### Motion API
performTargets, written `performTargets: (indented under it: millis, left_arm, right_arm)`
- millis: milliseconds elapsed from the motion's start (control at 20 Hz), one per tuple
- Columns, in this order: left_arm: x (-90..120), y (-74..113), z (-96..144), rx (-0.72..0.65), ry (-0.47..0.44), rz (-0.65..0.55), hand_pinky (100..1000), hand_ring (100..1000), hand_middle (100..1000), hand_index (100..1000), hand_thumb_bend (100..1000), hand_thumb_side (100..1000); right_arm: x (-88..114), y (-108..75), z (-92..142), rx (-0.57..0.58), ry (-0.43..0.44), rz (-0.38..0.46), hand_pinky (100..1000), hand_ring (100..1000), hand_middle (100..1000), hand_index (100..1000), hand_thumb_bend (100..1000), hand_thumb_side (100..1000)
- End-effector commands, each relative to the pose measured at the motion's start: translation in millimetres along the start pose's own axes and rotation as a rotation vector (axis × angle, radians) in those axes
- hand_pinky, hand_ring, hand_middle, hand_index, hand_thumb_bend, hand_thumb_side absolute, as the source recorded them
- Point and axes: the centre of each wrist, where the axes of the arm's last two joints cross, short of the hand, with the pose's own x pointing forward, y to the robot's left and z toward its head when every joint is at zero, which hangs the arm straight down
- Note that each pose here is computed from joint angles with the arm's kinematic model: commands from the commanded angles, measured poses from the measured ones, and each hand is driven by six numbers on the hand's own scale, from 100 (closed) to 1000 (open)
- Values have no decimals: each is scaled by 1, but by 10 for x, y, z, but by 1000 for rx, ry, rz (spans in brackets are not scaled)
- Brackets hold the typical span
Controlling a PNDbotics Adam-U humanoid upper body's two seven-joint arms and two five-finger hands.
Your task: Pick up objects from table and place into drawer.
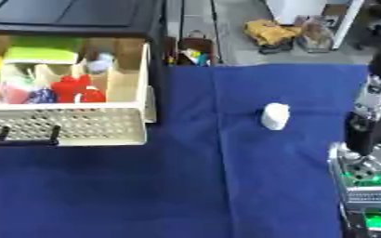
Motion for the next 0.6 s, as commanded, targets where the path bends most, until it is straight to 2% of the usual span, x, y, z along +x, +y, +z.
performTargets:
  millis: [50, 300, 600]
  left_arm:
    - [29, -8, -54, -22, -20, -4, 459, 646, 675, 807, 585, 1000]
    - [35, 15, -29, -31, -8, -15, 460, 647, 675, 807, 586, 1000]
    - [37, 20, -7, -39, 0, -15, 459, 647, 675, 807, 591, 1000]
  right_arm:
    - [1, -37, -258, 58, -96, 41, 622, 688, 634, 788, 284, 975]
    - [-109, 142, -446, 252, -168, 121, 668, 715, 654, 818, 358, 994]
    - [-328, 255, -576, 494, -223, 285, 712, 744, 680, 845, 397, 970]
